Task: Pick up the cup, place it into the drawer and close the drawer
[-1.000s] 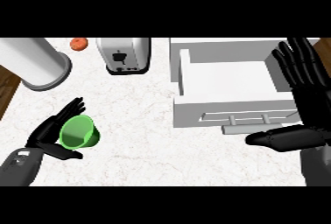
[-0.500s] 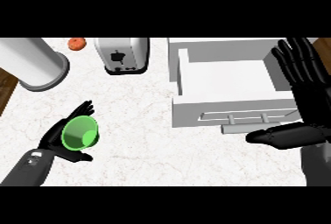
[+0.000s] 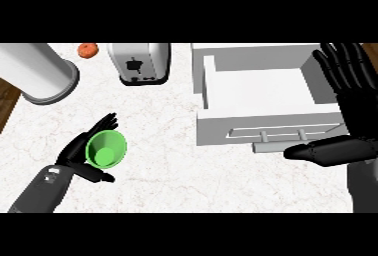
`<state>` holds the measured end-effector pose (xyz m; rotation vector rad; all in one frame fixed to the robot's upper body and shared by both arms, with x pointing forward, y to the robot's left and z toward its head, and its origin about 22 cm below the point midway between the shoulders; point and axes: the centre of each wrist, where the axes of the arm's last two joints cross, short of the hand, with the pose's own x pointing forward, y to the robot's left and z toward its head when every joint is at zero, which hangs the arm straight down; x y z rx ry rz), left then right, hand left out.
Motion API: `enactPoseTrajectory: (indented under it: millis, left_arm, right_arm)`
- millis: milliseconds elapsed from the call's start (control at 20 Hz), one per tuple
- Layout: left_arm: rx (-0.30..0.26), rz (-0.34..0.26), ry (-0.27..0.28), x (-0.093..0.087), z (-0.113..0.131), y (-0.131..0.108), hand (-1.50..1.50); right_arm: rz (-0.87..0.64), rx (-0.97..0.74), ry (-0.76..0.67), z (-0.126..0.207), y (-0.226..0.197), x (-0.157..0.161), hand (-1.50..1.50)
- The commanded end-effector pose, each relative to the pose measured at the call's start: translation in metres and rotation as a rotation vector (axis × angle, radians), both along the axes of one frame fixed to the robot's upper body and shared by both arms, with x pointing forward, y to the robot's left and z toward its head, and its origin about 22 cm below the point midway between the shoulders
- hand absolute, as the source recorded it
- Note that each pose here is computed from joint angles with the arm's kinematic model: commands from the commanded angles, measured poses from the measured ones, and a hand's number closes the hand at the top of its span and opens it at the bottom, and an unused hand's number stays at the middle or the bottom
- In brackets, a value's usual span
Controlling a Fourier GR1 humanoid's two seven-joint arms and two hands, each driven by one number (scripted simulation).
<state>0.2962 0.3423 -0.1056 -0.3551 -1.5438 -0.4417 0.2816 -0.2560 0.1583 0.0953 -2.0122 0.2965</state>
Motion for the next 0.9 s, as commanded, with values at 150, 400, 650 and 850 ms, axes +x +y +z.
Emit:
enactPoseTrajectory:
  millis: [150,400,650,850]
  left_arm:
    - [-0.309,-0.165,0.038,-0.009,-0.016,-0.019,1.50]
    - [-0.221,-0.059,-0.262,0.013,0.004,-0.027,1.50]
    - [-0.293,-0.026,-0.334,0.019,0.004,-0.041,1.50]
    - [-0.266,0.445,-0.410,0.004,-0.010,-0.039,1.50]
  right_arm:
    - [-0.008,0.000,0.012,-0.006,0.000,-0.002,-1.50]
    - [-0.030,-0.013,0.015,-0.007,-0.008,0.003,-1.50]
    - [-0.012,0.005,-0.003,0.001,-0.002,0.003,-1.50]
    - [-0.049,0.013,0.008,-0.006,-0.016,0.000,-1.50]
